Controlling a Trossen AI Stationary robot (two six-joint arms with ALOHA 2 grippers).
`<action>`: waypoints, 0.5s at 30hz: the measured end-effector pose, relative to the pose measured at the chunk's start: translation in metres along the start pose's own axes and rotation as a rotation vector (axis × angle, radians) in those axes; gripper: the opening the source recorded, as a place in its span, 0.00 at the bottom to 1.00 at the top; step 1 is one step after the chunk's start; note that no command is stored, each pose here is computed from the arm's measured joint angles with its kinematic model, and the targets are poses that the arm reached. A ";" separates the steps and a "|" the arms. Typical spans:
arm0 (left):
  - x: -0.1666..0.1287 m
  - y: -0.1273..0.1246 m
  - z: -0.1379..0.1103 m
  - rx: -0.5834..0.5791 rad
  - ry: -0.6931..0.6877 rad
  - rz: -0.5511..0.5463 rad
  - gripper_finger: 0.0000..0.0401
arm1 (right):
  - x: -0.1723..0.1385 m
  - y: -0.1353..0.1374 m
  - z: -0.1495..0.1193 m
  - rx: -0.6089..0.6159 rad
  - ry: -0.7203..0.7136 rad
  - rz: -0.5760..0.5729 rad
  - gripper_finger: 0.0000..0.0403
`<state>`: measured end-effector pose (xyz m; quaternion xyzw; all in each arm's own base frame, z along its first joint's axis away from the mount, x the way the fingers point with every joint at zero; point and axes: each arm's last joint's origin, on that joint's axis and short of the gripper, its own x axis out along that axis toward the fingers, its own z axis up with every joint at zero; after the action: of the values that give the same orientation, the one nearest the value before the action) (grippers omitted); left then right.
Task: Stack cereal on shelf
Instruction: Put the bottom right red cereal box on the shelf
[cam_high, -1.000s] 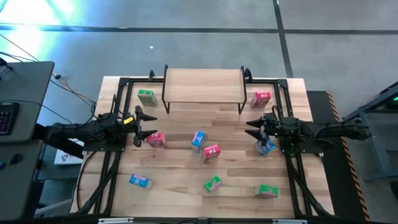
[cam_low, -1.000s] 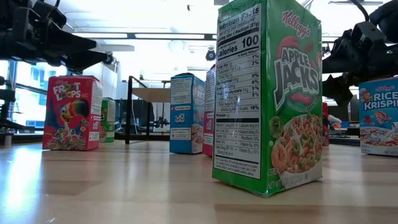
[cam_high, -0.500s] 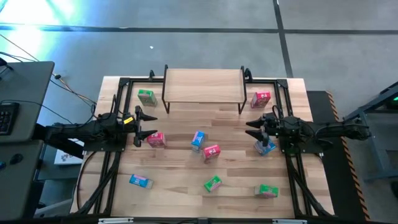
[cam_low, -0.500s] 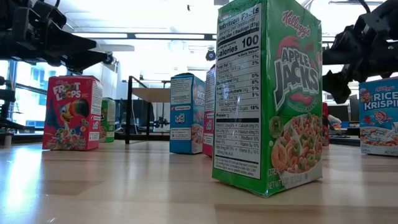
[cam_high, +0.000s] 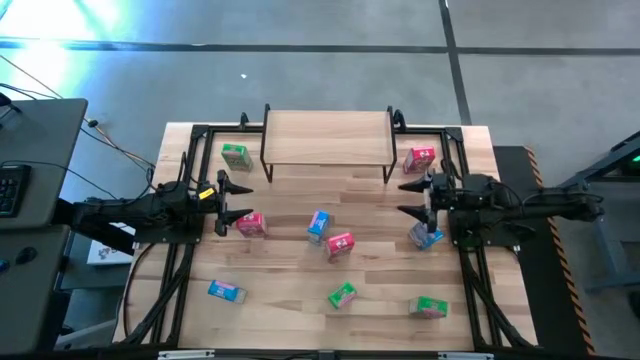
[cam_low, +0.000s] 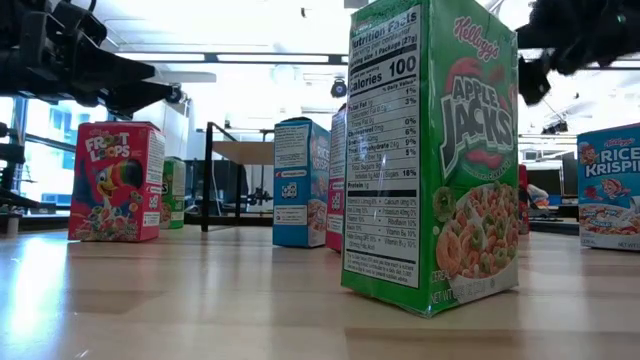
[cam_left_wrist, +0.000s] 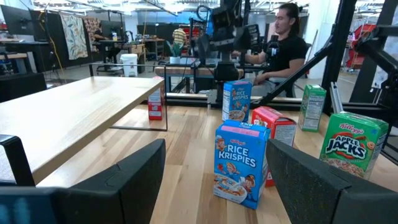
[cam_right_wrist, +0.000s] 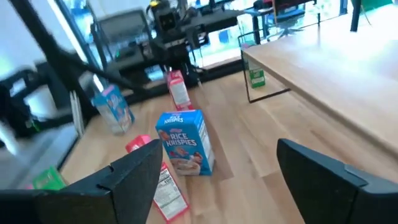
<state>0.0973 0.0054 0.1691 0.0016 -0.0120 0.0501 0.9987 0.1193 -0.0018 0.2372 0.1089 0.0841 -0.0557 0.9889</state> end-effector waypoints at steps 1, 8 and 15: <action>0.000 0.000 0.000 0.000 0.000 0.000 0.67 | 0.002 0.002 0.006 -0.034 0.016 -0.002 0.77; 0.000 0.000 0.000 0.000 0.000 0.000 0.67 | 0.027 0.013 0.038 -0.172 0.169 0.023 0.77; 0.000 0.000 0.000 0.000 0.000 0.000 0.67 | 0.065 0.023 0.054 -0.175 0.282 0.066 0.77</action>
<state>0.0973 0.0054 0.1691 0.0016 -0.0120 0.0503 0.9987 0.1938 0.0021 0.2822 0.0318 0.2229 0.0001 0.9743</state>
